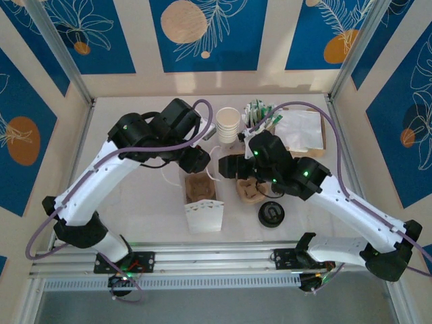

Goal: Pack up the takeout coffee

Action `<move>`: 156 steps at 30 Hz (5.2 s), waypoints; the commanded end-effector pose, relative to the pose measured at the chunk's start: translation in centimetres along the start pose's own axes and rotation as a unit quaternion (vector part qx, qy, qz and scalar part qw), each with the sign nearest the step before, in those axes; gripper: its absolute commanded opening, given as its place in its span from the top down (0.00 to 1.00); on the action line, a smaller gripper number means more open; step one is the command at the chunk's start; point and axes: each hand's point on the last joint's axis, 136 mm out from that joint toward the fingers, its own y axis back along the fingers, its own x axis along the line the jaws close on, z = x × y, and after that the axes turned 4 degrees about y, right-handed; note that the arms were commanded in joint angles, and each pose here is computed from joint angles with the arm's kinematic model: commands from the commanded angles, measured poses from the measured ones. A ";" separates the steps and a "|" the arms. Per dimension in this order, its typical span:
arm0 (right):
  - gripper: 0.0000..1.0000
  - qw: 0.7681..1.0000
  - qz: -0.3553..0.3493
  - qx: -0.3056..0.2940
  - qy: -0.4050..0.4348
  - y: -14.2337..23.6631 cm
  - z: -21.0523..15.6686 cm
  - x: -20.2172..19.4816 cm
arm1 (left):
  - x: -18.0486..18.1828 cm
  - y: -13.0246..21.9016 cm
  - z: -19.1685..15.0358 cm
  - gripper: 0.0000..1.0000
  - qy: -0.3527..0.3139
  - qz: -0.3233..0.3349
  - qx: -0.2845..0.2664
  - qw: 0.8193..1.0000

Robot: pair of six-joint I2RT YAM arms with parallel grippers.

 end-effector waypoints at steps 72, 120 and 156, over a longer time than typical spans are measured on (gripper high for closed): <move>0.23 0.986 -0.147 -0.066 -0.030 8.4 -2.8 -8.7 | 6.5 2.5 -3.2 0.71 0.301 0.198 -0.009 0.933; 0.24 0.960 -0.250 0.029 -0.122 9.2 -7.8 -13.1 | 6.1 3.5 -0.8 0.56 0.273 0.161 -0.069 0.946; 0.08 0.936 -0.290 0.107 -0.170 1.4 -8.0 -23.9 | 10.3 8.1 -6.3 0.42 0.247 0.228 -0.126 0.933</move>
